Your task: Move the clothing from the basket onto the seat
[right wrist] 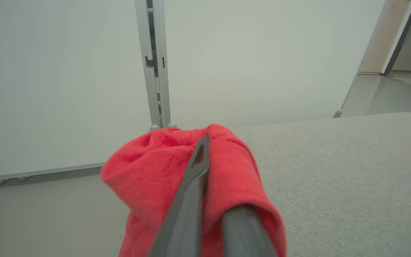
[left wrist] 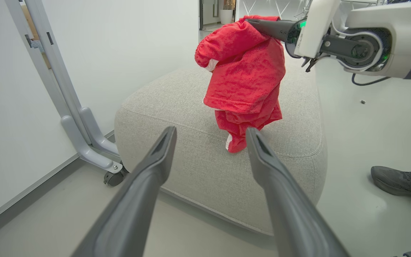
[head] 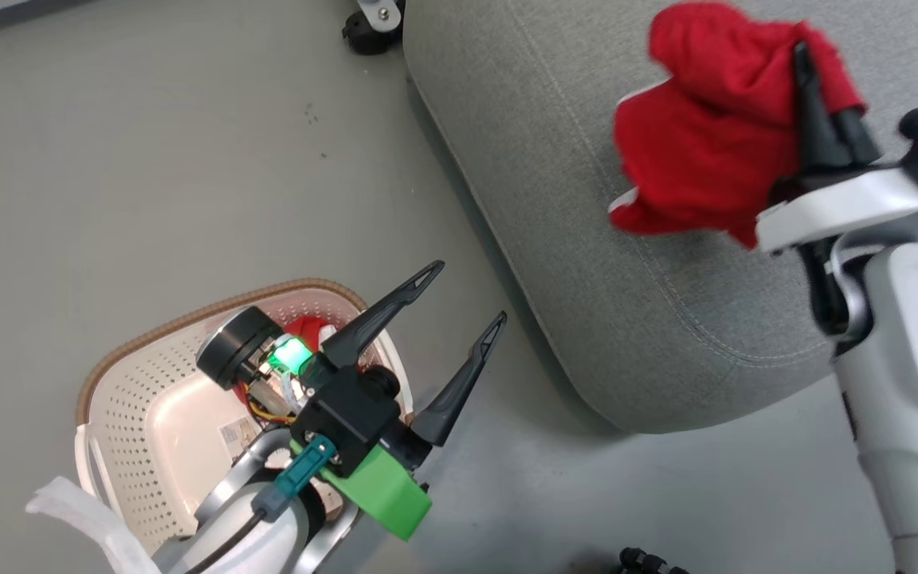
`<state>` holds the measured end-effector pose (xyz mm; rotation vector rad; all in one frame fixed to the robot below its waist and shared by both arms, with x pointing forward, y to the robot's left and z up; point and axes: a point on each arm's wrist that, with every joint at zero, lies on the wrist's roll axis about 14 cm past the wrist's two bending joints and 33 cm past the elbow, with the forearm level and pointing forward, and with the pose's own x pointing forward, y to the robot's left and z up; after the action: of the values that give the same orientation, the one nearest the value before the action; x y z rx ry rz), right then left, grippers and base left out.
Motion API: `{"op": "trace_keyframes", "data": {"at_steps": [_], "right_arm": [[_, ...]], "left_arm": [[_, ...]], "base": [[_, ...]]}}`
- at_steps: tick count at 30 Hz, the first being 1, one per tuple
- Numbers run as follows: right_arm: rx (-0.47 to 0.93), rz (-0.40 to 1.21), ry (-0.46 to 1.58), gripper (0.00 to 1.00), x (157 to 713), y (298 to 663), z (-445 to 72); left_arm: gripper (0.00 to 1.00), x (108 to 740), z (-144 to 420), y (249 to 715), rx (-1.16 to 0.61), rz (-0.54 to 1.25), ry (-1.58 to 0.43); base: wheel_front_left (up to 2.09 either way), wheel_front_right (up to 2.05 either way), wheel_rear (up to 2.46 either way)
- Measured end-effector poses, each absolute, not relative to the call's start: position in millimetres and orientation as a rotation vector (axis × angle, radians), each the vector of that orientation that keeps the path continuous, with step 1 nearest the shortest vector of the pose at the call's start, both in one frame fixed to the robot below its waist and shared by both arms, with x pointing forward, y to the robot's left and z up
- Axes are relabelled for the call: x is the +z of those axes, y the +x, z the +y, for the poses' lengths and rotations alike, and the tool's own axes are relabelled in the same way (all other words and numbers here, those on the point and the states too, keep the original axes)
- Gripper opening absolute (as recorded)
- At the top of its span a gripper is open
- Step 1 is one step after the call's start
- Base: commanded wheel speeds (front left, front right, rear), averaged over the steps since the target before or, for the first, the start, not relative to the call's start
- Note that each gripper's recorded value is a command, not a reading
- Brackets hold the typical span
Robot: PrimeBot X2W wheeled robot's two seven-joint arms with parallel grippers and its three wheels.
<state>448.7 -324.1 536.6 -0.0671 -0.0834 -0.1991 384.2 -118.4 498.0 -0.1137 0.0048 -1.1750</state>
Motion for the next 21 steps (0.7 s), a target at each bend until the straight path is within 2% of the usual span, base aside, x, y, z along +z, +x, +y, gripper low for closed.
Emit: {"op": "trace_keyframes", "data": {"at_steps": [8,12,16,17,19,20,21], "right_arm": [[-0.289,-0.145,-0.121,0.00,559,493,-373],[-0.328,-0.096,-0.105,0.00,538,510,-391],[-0.375,0.014,-0.065,0.00,490,515,-403],[-0.383,0.042,-0.056,0.13,479,515,-405],[-0.394,0.101,-0.033,0.84,453,514,-404],[-0.393,0.125,-0.025,1.00,442,515,-401],[-0.391,0.143,-0.019,1.00,435,515,-399]], "left_arm": [[1.00,486,-109,412,-1.126,-0.016,-0.127],[1.00,469,-99,424,-1.084,0.008,-0.146],[1.00,450,-90,432,-1.052,0.039,-0.154],[1.00,447,-88,434,-1.045,0.047,-0.154],[1.00,440,-83,437,-1.031,0.057,-0.154],[1.00,436,-81,438,-1.024,0.066,-0.153],[1.00,433,-80,438,-1.021,0.076,-0.151]], "base": [[0.00,0.00,0.00],[0.00,0.00,0.00],[0.00,0.00,0.00],[0.00,0.00,0.00],[0.00,0.00,0.00],[0.00,0.00,0.00],[0.00,0.00,0.00]]}}
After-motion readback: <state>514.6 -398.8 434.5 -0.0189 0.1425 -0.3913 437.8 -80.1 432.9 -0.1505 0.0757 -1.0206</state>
